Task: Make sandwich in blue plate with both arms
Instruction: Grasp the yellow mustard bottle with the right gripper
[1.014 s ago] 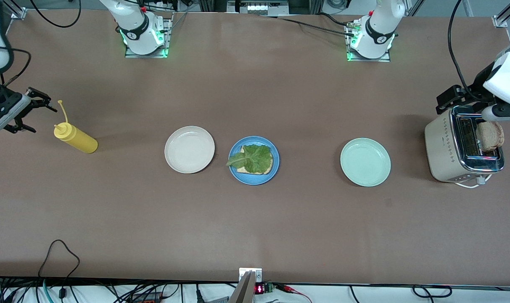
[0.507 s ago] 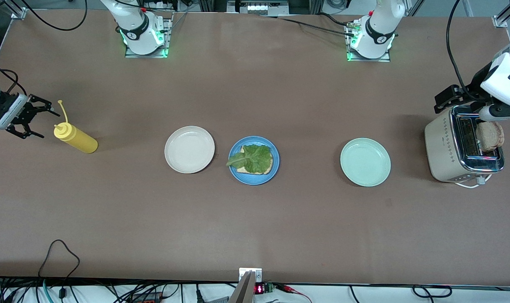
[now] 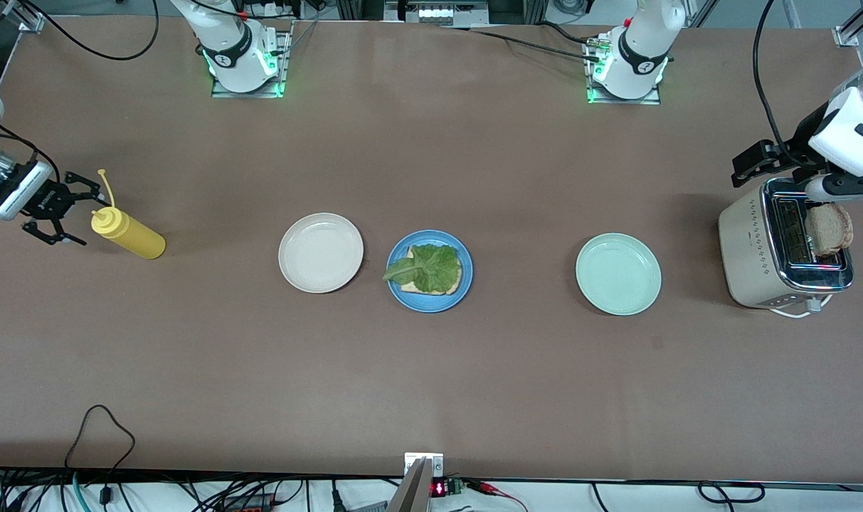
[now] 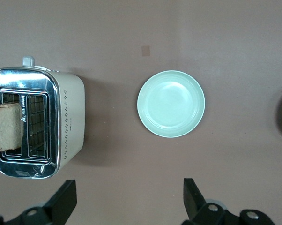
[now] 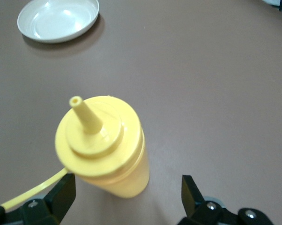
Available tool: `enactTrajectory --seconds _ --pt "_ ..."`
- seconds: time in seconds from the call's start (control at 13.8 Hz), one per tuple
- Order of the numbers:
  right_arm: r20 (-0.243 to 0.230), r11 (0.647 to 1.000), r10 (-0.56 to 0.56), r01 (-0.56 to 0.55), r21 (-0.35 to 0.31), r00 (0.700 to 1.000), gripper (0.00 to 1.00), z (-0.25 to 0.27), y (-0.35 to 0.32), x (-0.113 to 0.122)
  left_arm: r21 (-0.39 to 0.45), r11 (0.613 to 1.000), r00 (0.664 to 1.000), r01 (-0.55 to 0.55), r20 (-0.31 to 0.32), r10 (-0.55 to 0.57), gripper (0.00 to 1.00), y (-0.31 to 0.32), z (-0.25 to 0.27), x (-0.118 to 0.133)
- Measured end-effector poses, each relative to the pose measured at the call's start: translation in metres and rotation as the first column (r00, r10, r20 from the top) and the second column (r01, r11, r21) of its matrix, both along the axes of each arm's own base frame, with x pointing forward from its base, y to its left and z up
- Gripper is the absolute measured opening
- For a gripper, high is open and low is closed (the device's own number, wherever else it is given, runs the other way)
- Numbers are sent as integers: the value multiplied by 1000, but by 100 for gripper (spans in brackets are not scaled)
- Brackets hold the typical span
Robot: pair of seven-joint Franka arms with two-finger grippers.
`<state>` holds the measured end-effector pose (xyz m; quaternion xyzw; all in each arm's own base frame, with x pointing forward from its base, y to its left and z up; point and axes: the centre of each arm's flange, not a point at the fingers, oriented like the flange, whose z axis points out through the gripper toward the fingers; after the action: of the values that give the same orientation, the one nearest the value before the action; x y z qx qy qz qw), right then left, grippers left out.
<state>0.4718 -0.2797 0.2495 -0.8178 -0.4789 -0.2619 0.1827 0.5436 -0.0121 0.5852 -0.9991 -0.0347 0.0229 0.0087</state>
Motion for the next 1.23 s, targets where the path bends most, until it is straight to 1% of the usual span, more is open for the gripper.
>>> enactTrajectory --seconds 0.29,0.36,0.58,0.8,1.23 --pt "53 996 -14 9 93 998 100 -29 -12 -2 -1 1000 1000 -1 -6 1 100 0 0 -1" --pt "59 994 -17 11 111 998 100 -38 -14 -3 -5 1000 1000 -3 -6 3 100 0 0 -1" --pt "67 988 -20 10 152 998 100 -60 -10 -2 -25 1000 1000 -7 -7 7 100 0 -1 -1" --pt "62 984 -11 0 179 998 100 -74 0 -1 -26 1000 1000 0 -7 -1 100 0 -1 -1" --pt "69 974 -7 -9 226 998 100 -87 21 9 -27 999 1000 18 2 -18 100 0 0 0"
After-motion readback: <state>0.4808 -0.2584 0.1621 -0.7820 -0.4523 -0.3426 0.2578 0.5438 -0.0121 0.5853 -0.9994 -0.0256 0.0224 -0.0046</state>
